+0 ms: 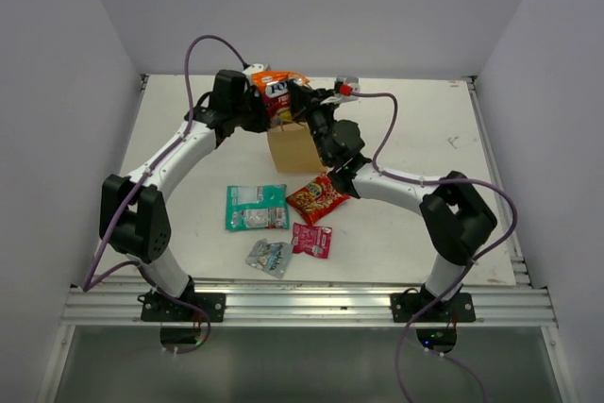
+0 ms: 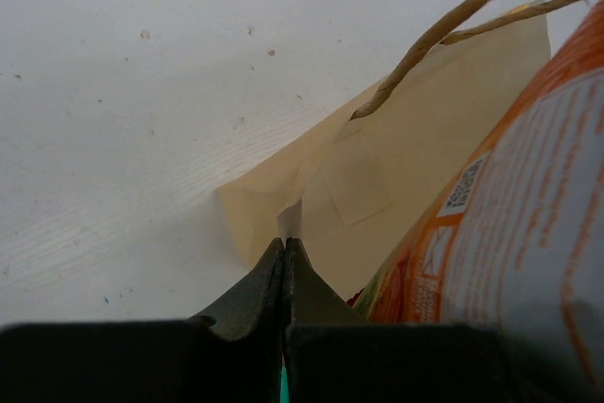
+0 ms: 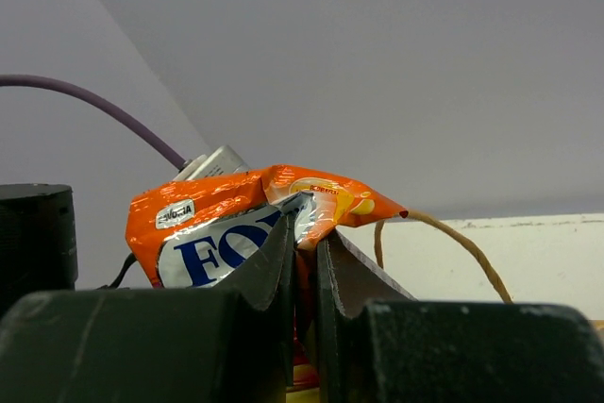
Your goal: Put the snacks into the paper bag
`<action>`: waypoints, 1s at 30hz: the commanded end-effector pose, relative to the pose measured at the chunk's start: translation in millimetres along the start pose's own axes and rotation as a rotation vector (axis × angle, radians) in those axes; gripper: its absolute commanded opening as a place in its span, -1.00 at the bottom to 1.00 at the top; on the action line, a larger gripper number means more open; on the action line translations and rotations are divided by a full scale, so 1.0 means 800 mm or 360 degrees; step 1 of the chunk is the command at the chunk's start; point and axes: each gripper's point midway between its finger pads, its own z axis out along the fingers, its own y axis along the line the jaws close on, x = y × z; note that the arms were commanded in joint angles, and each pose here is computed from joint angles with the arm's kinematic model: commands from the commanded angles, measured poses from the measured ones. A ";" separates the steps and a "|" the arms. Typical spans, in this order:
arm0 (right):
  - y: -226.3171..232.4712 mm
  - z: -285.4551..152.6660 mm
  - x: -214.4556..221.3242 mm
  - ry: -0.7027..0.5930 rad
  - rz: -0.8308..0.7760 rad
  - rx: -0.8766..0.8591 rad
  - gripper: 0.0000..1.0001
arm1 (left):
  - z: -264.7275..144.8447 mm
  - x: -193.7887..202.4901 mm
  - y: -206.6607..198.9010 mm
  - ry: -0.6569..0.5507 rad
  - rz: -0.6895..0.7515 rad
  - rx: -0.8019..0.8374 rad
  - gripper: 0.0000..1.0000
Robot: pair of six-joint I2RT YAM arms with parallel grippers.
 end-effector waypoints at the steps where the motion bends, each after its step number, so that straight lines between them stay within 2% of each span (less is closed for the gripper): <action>1: 0.004 0.003 0.016 -0.0007 0.0046 -0.0010 -1.00 | -0.006 -0.014 -0.021 -0.0038 0.0035 0.0086 -1.00; 14: -0.059 -0.041 0.026 0.0033 -0.0140 0.0270 -1.00 | -0.001 -0.012 -0.022 -0.0036 0.0031 0.0108 -1.00; 21: -0.068 -0.048 0.024 0.0042 -0.0209 0.0308 -1.00 | -0.003 -0.012 -0.024 -0.0038 0.0028 0.0119 -1.00; 22: -0.065 -0.047 0.022 0.0040 -0.0204 0.0299 -0.84 | -0.003 -0.013 -0.024 -0.0043 0.0029 0.0120 -1.00; 24: -0.054 -0.044 0.017 0.0031 -0.0195 0.0244 -0.36 | -0.003 -0.013 -0.025 -0.0042 0.0029 0.0122 -1.00; 25: -0.048 -0.042 0.013 0.0027 -0.0191 0.0216 0.14 | -0.003 -0.015 -0.026 -0.0051 0.0032 0.0126 -1.00; 28: -0.018 -0.033 -0.012 -0.0005 -0.0221 0.0086 0.56 | -0.006 -0.019 -0.028 -0.0084 0.0030 0.0136 -1.00; 30: 0.011 -0.030 -0.044 -0.0048 -0.0216 -0.0025 0.60 | -0.007 -0.018 -0.028 -0.0088 0.0027 0.0140 -1.00</action>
